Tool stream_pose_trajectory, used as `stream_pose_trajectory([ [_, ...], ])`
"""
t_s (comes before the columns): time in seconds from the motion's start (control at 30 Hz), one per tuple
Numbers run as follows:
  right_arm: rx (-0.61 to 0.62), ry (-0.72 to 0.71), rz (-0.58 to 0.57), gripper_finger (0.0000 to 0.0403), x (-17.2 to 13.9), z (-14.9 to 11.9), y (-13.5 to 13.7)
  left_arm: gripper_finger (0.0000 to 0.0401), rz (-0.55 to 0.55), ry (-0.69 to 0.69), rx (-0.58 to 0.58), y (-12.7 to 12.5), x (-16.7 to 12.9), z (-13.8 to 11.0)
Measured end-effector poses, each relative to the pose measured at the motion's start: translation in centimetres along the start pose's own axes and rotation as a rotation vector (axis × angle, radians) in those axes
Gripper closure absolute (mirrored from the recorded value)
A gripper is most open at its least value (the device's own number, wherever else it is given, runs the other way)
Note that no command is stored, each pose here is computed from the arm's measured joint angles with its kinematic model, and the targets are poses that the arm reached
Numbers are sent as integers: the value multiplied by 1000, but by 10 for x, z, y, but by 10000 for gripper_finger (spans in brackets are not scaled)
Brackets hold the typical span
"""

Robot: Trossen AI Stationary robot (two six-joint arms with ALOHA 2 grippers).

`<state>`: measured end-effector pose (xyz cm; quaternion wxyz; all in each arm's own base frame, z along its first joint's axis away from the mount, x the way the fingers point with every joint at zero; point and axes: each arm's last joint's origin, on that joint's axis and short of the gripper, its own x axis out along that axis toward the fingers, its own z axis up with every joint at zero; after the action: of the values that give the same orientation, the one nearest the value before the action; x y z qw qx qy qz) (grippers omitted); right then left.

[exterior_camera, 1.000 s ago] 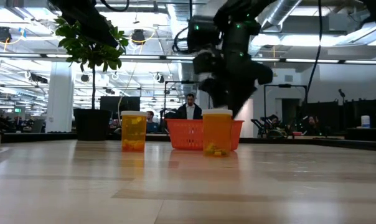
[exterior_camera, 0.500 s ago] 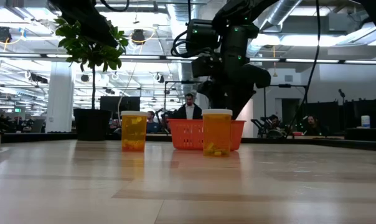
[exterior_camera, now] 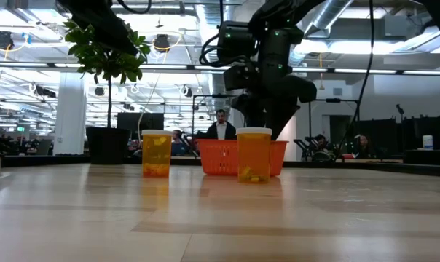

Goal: Pick and place pill bottles into a basket
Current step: Put the orange pill bottle into the orange basket

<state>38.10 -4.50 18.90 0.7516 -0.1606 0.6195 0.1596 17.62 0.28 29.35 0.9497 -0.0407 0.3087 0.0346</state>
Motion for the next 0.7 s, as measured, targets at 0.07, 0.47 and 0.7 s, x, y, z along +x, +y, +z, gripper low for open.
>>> stream_pose_trajectory([
  [0.07,-5,11,-17,152,0,1,1,136,0,0,0,0,0,0],
  [0.47,-16,10,-5,152,-10,-1,6,136,0,0,0,0,0,0],
  [0.7,-25,13,-2,152,-12,1,8,136,1,0,0,0,0,0],
])
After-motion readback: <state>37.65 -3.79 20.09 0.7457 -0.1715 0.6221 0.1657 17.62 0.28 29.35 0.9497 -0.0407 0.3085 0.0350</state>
